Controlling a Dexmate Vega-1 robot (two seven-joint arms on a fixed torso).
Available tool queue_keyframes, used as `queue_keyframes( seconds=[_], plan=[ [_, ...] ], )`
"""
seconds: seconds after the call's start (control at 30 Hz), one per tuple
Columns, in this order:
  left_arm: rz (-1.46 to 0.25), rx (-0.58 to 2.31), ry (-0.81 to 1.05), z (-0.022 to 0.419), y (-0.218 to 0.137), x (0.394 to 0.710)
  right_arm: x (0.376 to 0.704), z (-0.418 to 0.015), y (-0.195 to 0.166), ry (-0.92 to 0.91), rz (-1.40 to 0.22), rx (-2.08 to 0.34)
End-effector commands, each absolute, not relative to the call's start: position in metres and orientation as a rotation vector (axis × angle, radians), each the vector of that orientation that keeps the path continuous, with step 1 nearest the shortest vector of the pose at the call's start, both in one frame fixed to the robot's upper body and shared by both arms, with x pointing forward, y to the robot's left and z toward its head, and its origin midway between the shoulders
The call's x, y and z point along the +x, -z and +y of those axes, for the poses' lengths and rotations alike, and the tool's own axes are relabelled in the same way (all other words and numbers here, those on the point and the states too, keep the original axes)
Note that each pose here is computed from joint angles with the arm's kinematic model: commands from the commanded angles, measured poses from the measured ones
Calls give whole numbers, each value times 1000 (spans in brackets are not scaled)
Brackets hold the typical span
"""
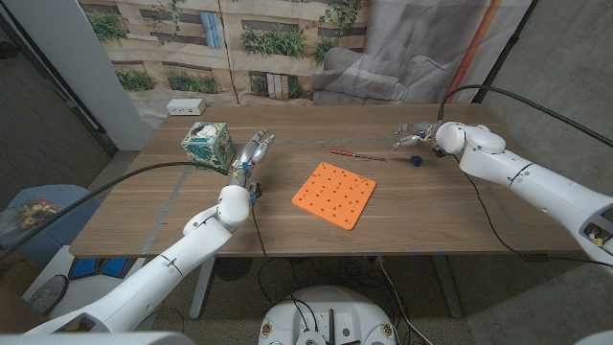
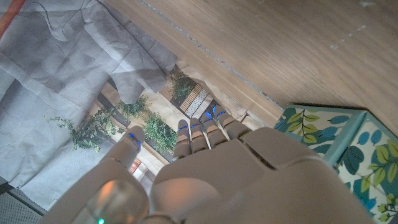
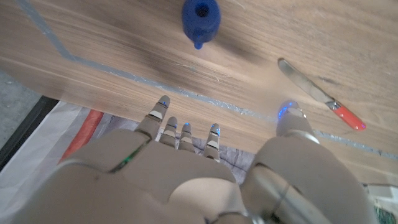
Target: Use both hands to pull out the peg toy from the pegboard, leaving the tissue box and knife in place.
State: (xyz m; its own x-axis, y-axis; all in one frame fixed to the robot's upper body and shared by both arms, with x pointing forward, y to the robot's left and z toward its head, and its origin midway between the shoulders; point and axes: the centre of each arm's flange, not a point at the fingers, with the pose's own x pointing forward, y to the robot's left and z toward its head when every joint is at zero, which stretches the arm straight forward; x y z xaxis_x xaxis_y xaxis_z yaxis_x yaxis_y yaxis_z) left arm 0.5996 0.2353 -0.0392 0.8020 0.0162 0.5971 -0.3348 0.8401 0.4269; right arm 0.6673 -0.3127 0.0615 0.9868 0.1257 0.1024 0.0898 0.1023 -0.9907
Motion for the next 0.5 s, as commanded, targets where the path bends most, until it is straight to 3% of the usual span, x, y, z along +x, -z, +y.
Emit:
queue_keyframes(
  seconds=[0.03, 0.5],
  plan=[
    [-656, 488, -176, 245, 36, 610, 658, -326, -54, 1, -313, -1195],
    [-691, 390, -194, 259, 36, 623, 654, -332, -37, 10, -419, -898]
  ],
)
